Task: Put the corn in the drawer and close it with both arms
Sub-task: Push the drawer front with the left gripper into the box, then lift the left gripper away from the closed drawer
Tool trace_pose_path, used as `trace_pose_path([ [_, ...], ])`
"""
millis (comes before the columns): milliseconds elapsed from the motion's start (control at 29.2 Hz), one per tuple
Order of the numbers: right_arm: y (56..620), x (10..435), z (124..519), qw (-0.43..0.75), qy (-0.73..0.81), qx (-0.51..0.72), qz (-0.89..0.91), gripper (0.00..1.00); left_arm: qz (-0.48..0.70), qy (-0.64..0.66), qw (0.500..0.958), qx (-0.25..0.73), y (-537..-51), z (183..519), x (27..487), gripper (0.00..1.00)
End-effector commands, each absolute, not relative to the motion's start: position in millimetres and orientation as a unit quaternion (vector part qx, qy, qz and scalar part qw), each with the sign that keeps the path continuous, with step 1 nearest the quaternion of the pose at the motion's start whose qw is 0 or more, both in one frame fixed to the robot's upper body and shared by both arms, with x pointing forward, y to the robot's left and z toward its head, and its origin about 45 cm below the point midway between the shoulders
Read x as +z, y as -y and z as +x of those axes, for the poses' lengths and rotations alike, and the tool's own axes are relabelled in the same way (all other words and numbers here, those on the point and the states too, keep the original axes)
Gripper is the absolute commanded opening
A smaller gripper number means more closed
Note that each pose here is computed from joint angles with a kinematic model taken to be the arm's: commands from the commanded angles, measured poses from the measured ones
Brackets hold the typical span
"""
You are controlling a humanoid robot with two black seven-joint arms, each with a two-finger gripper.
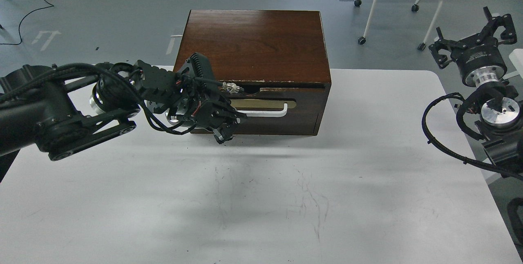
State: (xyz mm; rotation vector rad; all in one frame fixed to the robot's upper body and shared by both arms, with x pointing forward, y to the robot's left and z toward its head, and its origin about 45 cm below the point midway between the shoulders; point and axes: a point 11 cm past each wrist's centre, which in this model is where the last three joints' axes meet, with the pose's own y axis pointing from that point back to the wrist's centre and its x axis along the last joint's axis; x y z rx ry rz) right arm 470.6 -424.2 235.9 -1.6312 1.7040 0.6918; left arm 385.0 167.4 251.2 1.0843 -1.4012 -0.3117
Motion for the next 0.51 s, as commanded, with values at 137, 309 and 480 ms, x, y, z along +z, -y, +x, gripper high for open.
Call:
trace_pose_path([
  [137,426,234,469,0.325,-0.657,0.263,-0.628,1.0,0.472,0.609,0.623,-0.135,-167,386,251,0.0],
  [309,427,234,469,0.325,-0.657,0.263,-0.628,1.0,0.432,0.63,0.627,-0.151,-148,367,262,0.0],
  [480,429,236,469,0.326,-0.658,0.26,-0.627,1.0,0.369,0.651,0.65,-0.133,-137,360,304,0.0],
])
